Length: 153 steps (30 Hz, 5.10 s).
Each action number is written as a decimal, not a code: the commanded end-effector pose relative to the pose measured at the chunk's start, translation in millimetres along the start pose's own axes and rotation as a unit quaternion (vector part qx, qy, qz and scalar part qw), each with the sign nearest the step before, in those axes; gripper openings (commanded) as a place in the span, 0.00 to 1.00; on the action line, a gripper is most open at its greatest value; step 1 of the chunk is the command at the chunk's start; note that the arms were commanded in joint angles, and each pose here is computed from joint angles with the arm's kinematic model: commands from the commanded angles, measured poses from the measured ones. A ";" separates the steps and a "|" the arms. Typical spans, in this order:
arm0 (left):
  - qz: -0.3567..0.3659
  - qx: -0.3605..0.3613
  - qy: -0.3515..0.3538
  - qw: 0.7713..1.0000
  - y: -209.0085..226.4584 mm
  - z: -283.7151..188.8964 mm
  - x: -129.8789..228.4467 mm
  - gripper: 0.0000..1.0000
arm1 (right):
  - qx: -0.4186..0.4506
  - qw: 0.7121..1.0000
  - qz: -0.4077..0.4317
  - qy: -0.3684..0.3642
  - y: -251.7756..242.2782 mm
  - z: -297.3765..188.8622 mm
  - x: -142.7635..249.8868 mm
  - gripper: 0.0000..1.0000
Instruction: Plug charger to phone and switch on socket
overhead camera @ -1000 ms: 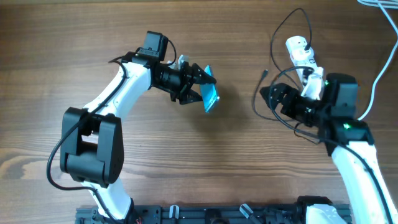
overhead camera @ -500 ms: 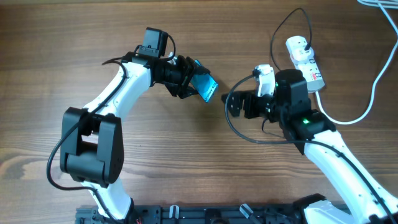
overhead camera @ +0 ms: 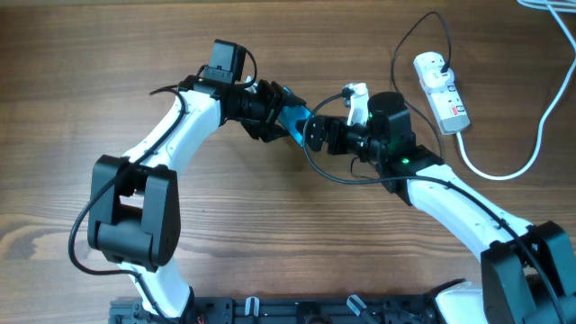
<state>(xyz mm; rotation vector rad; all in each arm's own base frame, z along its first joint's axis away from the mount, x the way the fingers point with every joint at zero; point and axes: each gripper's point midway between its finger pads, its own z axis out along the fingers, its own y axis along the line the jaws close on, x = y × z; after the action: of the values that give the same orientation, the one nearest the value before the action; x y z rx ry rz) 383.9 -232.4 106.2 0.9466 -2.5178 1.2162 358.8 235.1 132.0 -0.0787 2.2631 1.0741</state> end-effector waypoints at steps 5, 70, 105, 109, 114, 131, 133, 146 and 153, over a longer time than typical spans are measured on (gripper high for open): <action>0.015 0.008 0.011 1.000 -12.2 6.2 9.8 0.61 | -0.016 1.000 0.014 -0.005 18.1 8.0 -0.8 0.80; 0.009 0.013 0.056 0.998 -26.0 29.1 48.6 0.89 | 0.059 0.979 0.193 -0.035 -12.0 16.2 2.4 0.04; 0.018 0.021 -0.029 0.999 2.1 -97.0 36.7 0.85 | -0.139 0.855 0.486 0.115 70.2 -1.1 -1.0 0.04; 0.019 0.040 -0.008 0.999 -4.4 -76.9 46.2 0.80 | -0.135 0.856 0.488 0.105 67.5 0.0 -3.7 0.04; 0.026 0.046 -0.002 0.999 -3.4 -61.6 50.0 0.68 | -0.151 0.851 0.494 0.100 73.4 -1.9 -10.9 0.04; -0.015 0.080 -0.012 0.997 -13.7 -56.9 39.9 0.27 | -0.158 0.857 0.483 0.083 80.7 1.6 -13.4 0.04; -0.023 0.080 -0.012 0.996 -13.7 -56.9 39.9 0.20 | -0.158 0.857 0.483 0.083 80.7 1.6 -13.4 0.04; -0.050 0.096 -0.017 0.994 -20.1 -61.7 33.5 0.04 | -0.123 0.850 0.506 0.080 66.4 6.4 -5.4 0.04; -0.054 0.099 -0.024 0.993 -19.3 -65.9 27.5 0.04 | -0.079 0.840 0.530 0.085 50.3 10.2 8.3 0.17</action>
<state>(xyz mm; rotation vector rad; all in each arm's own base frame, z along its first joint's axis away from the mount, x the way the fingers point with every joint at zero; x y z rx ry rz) 362.4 -211.5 164.7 1.1543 -2.3396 1.4073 344.8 280.8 174.4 1.2548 2.2902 1.9315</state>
